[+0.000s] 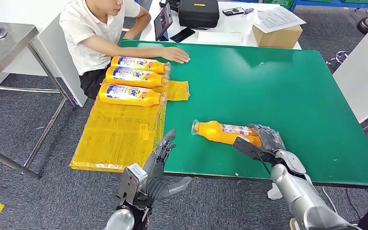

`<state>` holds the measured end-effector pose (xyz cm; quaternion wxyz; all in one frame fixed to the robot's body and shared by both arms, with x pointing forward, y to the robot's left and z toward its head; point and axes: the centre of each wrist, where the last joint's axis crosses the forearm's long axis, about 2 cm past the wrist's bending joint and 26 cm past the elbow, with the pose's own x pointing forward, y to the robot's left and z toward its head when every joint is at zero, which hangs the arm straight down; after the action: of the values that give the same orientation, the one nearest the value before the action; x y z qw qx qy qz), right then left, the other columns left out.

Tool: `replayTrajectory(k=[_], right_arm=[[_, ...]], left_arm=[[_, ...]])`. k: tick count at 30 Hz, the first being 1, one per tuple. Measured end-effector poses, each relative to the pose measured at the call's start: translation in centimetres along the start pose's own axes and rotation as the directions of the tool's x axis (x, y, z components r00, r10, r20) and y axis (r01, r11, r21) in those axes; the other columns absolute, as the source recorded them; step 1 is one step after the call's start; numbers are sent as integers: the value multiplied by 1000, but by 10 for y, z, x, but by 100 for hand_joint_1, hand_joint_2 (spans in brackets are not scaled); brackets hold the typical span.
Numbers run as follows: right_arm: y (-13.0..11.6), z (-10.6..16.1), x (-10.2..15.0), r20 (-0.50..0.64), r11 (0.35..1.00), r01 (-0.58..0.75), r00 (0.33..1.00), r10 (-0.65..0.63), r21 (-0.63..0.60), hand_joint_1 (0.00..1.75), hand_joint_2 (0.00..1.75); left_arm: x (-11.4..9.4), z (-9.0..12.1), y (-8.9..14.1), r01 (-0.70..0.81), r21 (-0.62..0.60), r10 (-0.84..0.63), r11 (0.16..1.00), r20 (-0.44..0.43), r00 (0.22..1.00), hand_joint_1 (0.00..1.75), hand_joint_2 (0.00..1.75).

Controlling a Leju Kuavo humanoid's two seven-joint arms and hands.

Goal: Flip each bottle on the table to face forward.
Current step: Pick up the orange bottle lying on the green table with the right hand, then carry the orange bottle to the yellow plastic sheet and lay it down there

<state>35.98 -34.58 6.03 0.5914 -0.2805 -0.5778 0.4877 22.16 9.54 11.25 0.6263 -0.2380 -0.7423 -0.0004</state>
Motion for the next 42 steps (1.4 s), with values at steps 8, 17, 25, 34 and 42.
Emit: replayTrajectory(k=[8,17,25,34,42], right_arm=[[0,1,-2,19,997,72,997,-72,17,175,175],[18,9,4,109,869,490,862,-494,63,175,175],[50,28,48,198,667,744,648,-735,38,175,175],[46,41,95,382,474,880,438,-814,1,175,175],[43,61,159,532,431,903,359,-767,11,175,175]], left_arm=[[0,0,0,-4,0,4,1000,0,1000,0,175],[-1,0,0,-38,28,38,999,10,999,0,175],[-10,5,3,-73,128,77,989,-31,997,0,175],[-15,10,10,-87,330,89,940,9,996,0,175],[-18,13,13,-196,381,234,903,-57,971,0,175]])
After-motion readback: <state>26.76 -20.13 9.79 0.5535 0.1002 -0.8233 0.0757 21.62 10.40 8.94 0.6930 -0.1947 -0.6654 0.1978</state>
